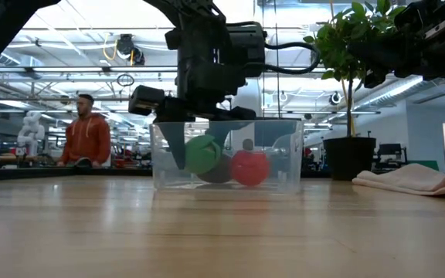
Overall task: Pick and placing Produce into tupperware
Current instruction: Put the corn into the transparent bin
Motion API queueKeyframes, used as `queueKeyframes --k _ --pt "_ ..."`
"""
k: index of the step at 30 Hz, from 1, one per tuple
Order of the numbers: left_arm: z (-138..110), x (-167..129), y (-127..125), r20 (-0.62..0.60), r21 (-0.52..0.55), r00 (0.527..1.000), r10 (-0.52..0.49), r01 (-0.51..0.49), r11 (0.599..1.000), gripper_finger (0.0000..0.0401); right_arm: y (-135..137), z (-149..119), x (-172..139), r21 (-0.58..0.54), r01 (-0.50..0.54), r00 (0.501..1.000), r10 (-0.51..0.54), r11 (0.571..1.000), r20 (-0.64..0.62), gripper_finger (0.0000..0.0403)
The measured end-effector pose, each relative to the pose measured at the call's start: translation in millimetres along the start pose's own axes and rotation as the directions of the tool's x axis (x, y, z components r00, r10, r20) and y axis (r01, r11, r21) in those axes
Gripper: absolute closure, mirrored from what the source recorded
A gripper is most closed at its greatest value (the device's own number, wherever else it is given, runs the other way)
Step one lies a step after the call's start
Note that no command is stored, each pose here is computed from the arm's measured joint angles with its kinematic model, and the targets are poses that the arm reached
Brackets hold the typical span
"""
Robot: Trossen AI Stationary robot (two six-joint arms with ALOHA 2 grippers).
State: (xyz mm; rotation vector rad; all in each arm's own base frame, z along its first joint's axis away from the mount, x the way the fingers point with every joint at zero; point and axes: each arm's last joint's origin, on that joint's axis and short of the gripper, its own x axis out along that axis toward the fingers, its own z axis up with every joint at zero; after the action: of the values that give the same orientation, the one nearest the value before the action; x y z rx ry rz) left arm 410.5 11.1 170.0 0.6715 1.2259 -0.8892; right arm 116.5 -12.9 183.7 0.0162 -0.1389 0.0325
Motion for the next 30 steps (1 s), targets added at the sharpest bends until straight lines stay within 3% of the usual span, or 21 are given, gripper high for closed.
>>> queueKeyframes --k 8,14,25,30 --pt "5 1 -3 0.041 0.100 0.999 -0.025 0.021 0.995 0.0190 0 0 0 0.001 0.000 1.000 0.000 1.000 -0.003 0.0403" --pt "4 1 -3 0.003 0.219 1.000 -0.005 0.004 0.976 0.0190 0 -1 0 -0.001 0.000 1.000 0.000 1.000 -0.014 0.0403" --pt "10 3 -6 -0.103 0.508 0.993 0.053 0.007 0.861 0.0190 0 -2 0 -0.006 0.000 1.000 0.000 1.000 -0.018 0.0403" --pt "16 5 -9 -0.097 0.558 0.994 0.056 0.007 0.830 0.0190 0 -2 0 -0.023 0.000 1.000 -0.001 1.000 -0.018 0.0403"
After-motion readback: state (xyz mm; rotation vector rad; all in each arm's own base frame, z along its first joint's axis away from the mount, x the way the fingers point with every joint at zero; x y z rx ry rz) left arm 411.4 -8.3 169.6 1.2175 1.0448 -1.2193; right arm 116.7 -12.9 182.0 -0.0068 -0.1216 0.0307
